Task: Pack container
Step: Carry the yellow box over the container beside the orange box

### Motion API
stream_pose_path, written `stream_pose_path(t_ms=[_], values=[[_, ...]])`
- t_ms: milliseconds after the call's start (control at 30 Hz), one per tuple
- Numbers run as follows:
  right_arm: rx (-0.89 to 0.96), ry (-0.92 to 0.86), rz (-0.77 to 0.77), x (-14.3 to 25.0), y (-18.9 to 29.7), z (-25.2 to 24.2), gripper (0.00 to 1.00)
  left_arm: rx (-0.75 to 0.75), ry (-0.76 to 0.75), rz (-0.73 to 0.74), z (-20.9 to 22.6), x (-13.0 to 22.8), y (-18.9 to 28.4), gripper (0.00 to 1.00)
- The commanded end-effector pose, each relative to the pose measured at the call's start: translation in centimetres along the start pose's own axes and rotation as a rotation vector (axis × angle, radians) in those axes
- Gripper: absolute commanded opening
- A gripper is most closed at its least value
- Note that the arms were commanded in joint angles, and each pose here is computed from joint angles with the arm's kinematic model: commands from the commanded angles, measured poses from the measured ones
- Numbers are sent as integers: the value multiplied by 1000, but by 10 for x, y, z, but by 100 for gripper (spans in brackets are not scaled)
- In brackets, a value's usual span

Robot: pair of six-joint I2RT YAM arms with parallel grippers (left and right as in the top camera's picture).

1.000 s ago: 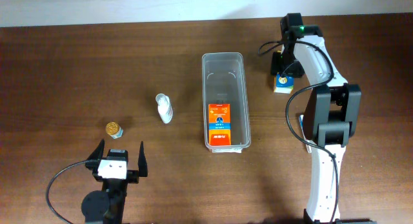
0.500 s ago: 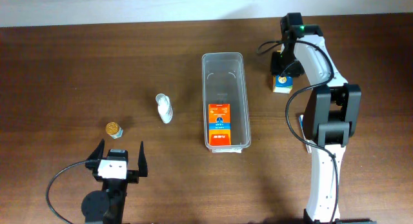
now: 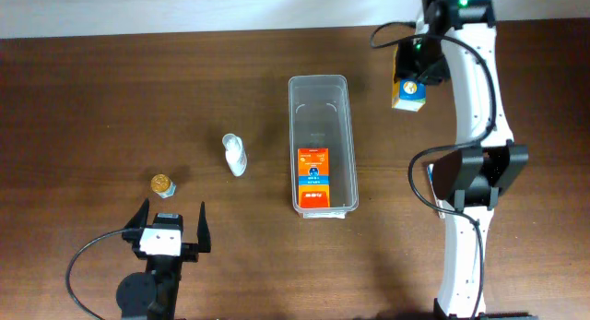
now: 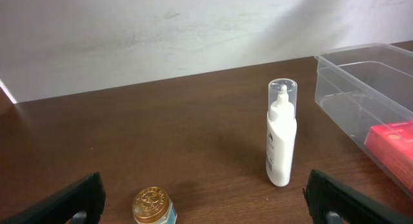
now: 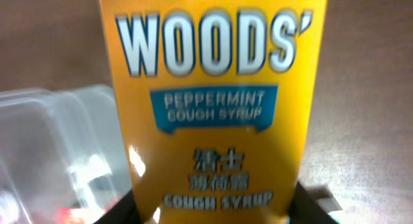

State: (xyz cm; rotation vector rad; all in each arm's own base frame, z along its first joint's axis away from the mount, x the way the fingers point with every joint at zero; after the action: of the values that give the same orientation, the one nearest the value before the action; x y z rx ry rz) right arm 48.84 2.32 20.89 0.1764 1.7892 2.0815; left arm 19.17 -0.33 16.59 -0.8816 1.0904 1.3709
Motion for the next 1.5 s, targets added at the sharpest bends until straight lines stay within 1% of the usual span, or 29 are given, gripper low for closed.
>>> stream_pose_path(t_ms=[0,133,267,367,600,767,967,1167,1267,1367,1467], values=[[-91,-1,-86,6,52,17,41,1,-15,6,-1,4,-1,99],[-214,7,-147,13,85,41,40,1,-15,6,-1,4,-1,99],[-338,66,-118,32,102,70,40,1,-15,6,-1,4,-1,99],[-391,126,-90,52,108,96,41,1,-15,6,-1,4,-1,99],[-427,230,-36,92,107,143,40,1,-15,6,-1,4,-1,99],[-394,296,-40,113,104,164,41,1,-15,6,-1,4,-1,99],[-319,316,-91,116,101,167,41,1,-15,6,-1,4,-1,99],[-335,319,-106,118,112,166,41,1,-15,6,-1,4,-1,99],[-345,354,-136,120,124,163,41,1,-15,6,-1,4,-1,99],[-321,372,-197,118,139,156,41,1,-15,6,-1,4,-1,99],[-218,360,-348,111,168,136,42,1,-15,6,-1,4,-1,99]])
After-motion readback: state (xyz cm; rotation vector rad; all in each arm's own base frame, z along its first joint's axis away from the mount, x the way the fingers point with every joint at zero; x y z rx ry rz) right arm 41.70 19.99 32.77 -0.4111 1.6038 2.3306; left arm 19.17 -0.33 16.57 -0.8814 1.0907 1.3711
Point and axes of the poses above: each gripper's point midway between its finger pads, its own y axis back along the fingers, its own z axis along the line the jaws close on, x = y × z, the point moved 5 cm from there along y, back along the fingers, and after that the axes turned 10 degrees about -y, right-handed, at the moved point
